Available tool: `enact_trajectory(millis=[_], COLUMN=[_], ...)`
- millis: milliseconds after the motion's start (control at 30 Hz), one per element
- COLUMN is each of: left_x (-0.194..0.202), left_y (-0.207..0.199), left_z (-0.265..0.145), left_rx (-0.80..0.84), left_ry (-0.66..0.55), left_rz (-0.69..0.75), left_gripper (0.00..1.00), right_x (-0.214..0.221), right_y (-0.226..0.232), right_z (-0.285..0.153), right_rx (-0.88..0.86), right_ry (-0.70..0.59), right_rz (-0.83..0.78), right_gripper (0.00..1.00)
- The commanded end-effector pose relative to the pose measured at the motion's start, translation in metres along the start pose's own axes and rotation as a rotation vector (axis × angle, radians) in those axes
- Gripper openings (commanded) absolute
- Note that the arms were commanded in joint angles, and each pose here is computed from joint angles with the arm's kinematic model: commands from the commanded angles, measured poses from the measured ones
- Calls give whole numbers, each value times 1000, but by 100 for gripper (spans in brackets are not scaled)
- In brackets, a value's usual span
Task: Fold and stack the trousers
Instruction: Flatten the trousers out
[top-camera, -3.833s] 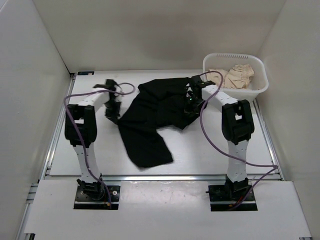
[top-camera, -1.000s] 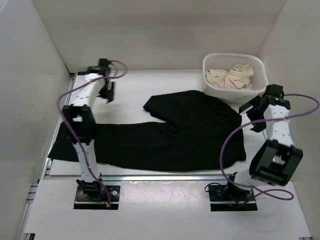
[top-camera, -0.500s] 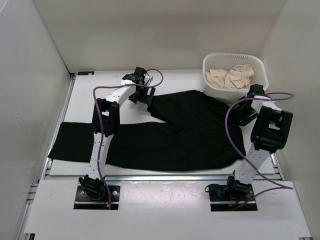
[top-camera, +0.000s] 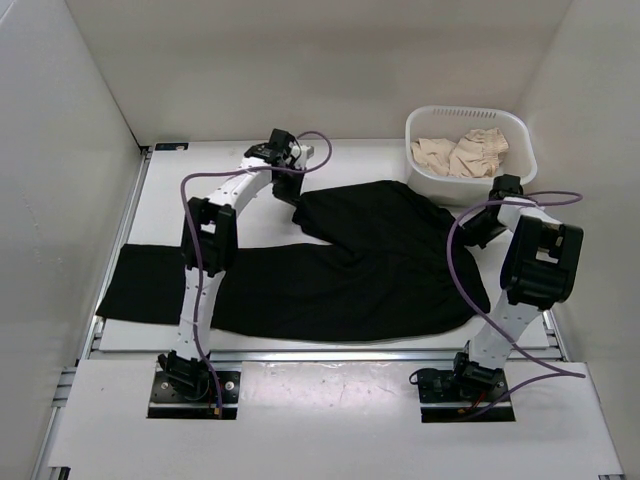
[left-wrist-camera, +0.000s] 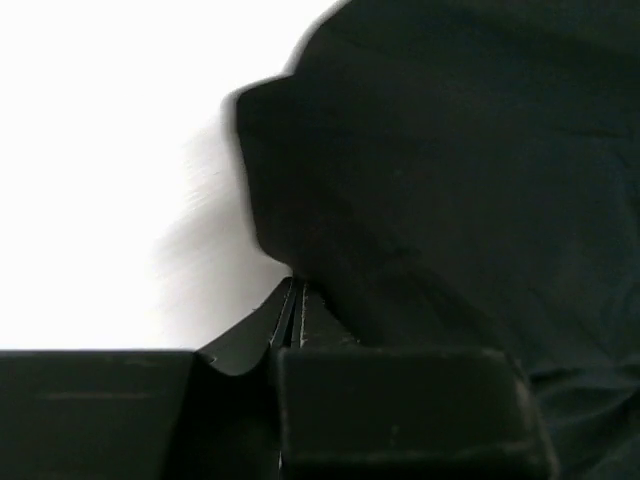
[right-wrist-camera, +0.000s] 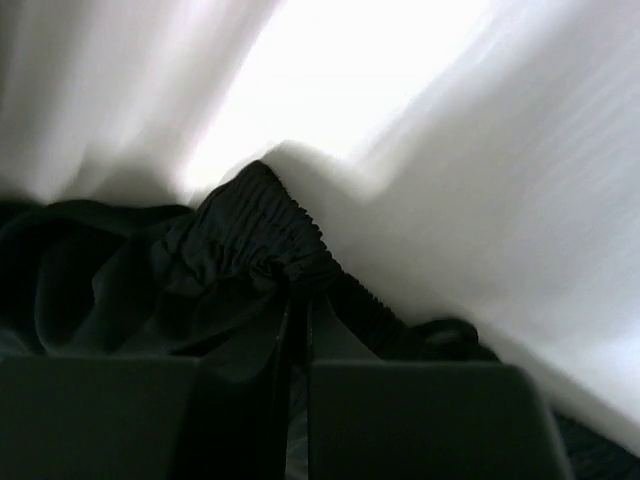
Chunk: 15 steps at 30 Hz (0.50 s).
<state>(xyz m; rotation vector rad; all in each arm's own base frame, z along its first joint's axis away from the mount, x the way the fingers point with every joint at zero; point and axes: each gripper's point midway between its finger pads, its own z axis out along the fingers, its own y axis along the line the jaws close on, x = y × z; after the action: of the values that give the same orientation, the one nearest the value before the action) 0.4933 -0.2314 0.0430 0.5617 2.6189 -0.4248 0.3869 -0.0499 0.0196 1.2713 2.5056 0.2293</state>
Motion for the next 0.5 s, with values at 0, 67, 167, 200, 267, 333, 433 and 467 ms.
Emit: enact_trajectory(millis=[0,67,167,200,267,333,433,467], left_x=[-75,-91,-106,-105,-100,-73,-34,-26], left_y=[22,35,18,14,-21,-29,-22,-18], left_z=[-131,-190,-258,-268,-281,-246,-181,-163], left_rx=[-146,-238,-293,-330,-316,-318,-299,-301], left_ry=[-296,-404,-538,-553,-578,-474,-302,-256], left_rz=[4,-10,9,12,57,77,85,83], left_gripper=[14,14,14,14,14,15,52,64], right_x=[23,28,48,54,63,64,61,58], right_y=[4,6,2,5,0,-2,-5,-3], right_z=[-27,-41,-49,-53,-53,-55,-57,-58], right_rx=[-11,-15,13,8,20,20,42,35], right_ry=[15,-8,4,10,28,28,9,1], right_rz=[-97,-149,-221,-251,-259,-259,-259,-269], right_gripper=[0,0,0,0,0,0,0,0])
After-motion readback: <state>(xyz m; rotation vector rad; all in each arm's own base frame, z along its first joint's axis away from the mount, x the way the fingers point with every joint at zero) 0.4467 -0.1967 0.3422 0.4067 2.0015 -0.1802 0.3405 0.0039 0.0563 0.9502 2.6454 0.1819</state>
